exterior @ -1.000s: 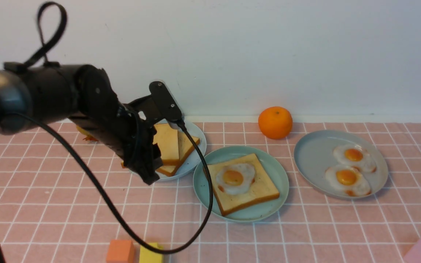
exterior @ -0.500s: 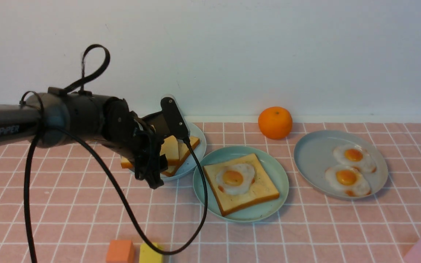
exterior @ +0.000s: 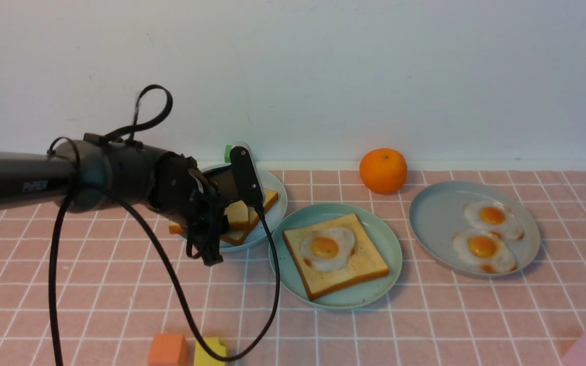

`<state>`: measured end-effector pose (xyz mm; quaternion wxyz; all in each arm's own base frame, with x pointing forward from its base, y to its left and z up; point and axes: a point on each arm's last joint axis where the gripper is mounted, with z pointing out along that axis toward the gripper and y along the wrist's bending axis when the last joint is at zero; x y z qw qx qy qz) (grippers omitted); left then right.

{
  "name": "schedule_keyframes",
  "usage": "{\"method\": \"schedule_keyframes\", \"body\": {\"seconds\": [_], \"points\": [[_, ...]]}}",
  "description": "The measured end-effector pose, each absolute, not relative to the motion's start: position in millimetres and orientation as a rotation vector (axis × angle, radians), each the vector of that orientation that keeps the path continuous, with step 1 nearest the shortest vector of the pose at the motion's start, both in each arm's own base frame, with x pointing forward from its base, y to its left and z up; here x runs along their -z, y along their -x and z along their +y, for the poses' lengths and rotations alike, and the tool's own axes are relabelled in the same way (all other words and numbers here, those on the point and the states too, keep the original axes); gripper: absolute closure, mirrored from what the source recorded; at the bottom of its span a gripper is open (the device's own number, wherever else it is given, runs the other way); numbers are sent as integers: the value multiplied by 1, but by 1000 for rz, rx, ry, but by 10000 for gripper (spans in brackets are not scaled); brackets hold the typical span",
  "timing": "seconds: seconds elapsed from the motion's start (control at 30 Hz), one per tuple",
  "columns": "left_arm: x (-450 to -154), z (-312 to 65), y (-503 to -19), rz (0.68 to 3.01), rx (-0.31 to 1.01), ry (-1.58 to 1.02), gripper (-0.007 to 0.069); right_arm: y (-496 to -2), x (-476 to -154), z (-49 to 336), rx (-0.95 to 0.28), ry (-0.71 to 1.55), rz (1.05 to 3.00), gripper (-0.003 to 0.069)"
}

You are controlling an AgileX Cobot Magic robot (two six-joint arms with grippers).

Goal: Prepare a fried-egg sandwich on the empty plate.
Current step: Use the left arm to grab a slice of bread, then use the left arm to place a slice of bread on the fried egg in the middle

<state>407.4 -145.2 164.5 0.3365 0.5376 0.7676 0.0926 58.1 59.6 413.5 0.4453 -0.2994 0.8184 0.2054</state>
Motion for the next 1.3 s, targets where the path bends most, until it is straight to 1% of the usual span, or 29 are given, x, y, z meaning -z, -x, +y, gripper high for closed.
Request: {"method": "schedule_keyframes", "body": {"seconds": [0.07, 0.1, 0.13, 0.17, 0.2, 0.23, 0.37, 0.5, 0.57, 0.6, 0.63, 0.67, 0.7, 0.73, 0.77, 0.83, 0.9, 0.93, 0.97, 1.0, 1.13, 1.23, 1.3], "points": [[-164, -145, -408, 1996, -246, -1406, 428, -57, -413, 60, -520, 743, 2032, 644], [-164, -145, -408, 1993, -248, -1409, 456, -57, -413, 60, -530, 744, 2035, 643], [-164, -145, -408, 1994, -248, -1408, 461, -57, -413, 61, -532, 745, 2036, 643], [-164, -145, -408, 1991, -249, -1409, 494, -56, -413, 61, -545, 747, 2039, 641], [-165, -145, -408, 1990, -250, -1408, 498, -56, -413, 61, -544, 746, 2040, 641], [-165, -145, -408, 1989, -250, -1409, 522, -56, -413, 61, -552, 747, 2042, 641], [-166, -145, -408, 1985, -252, -1407, 530, -55, -413, 62, -571, 749, 2049, 638], [-181, -145, -404, 1979, -248, -1395, 530, -54, -413, 62, -571, 750, 2051, 636], [-207, -146, -396, 1947, -253, -1381, 533, -54, -411, 61, -558, 753, 2065, 635], [-210, -146, -395, 1945, -251, -1381, 533, -54, -411, 61, -555, 754, 2069, 635], [-230, -150, -386, 1920, -239, -1365, 536, -54, -410, 60, -532, 757, 2084, 634], [-234, -150, -385, 1913, -238, -1360, 536, -55, -410, 59, -525, 757, 2085, 634], [-250, -158, -374, 1901, -201, -1355, 536, -55, -408, 57, -490, 760, 2106, 634], [-253, -159, -371, 1902, -189, -1350, 536, -55, -407, 57, -481, 760, 2108, 634], [-265, -174, -356, 1900, -113, -1352, 536, -55, -405, 53, -434, 764, 2140, 634], [-272, -192, -339, 1910, -8, -1360, 536, -56, -402, 50, -385, 762, 2170, 631], [-272, -215, -322, 1930, 116, -1375, 536, -57, -401, 47, -353, 742, 2193, 629], [-271, -217, -321, 1933, 127, -1378, 536, -57, -401, 47, -353, 738, 2195, 629], [-265, -237, -308, 1948, 207, -1400, 536, -58, -401, 46, -348, 719, 2196, 627], [-262, -244, -304, 1951, 228, -1408, 536, -58, -401, 46, -348, 712, 2198, 627], [-246, -266, -299, 1970, 258, -1391, 536, -58, -400, 46, -345, 709, 2200, 627], [-238, -276, -310, 2009, 258, -1334, 540, -56, -401, 44, -352, 704, 2192, 624], [-238, -279, -315, 2014, 250, -1313, 542, -56, -401, 43, -355, 702, 2189, 623]]}}
